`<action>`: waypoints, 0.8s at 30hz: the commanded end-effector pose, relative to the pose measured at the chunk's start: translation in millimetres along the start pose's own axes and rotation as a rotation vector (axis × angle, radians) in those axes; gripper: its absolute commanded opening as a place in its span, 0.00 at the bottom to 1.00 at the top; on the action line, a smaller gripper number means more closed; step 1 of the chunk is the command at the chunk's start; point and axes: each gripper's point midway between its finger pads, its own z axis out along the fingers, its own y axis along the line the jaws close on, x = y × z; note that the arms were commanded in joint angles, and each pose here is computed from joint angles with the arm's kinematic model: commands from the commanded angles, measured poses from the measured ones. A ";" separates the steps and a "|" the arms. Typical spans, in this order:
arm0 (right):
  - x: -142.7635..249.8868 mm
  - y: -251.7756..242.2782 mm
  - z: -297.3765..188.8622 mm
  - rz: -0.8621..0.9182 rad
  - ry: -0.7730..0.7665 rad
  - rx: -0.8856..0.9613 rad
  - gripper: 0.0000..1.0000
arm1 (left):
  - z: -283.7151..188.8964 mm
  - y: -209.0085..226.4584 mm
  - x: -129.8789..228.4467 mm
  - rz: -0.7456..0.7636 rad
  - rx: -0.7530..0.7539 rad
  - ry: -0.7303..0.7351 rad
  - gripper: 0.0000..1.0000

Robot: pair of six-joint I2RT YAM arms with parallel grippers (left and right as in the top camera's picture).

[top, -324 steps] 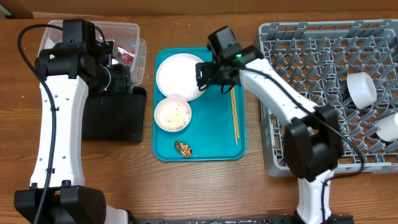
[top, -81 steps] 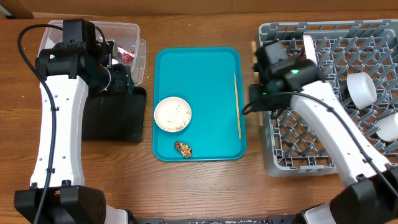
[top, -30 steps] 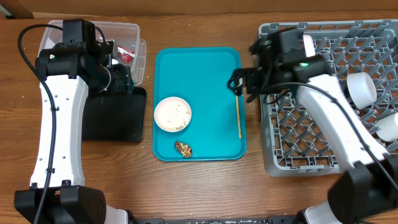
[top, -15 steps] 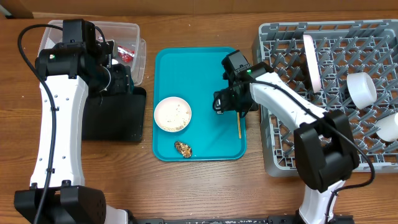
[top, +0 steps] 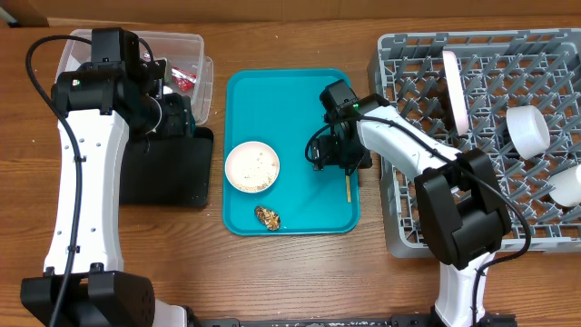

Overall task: Sort waste into correct bins and load items into the dishwasher
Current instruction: 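Return the right gripper to the tray and grasp the second chopstick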

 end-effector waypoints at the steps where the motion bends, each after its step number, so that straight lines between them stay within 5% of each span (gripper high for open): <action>1: 3.6 -7.7 5.4 0.021 0.023 0.028 0.77 | -5.5 -2.8 -3.5 0.010 0.006 -0.020 0.71; 8: 11.3 -10.5 5.1 0.025 0.054 0.041 0.38 | -5.5 -2.8 -3.3 0.010 0.007 -0.019 0.71; 14: 16.6 -12.5 4.6 0.028 0.075 0.049 0.18 | -5.5 -2.8 -3.3 0.010 0.007 -0.019 0.70; 24: 19.9 -13.6 4.3 0.036 0.088 0.054 0.08 | -5.4 -2.9 -3.1 0.010 0.007 -0.018 0.70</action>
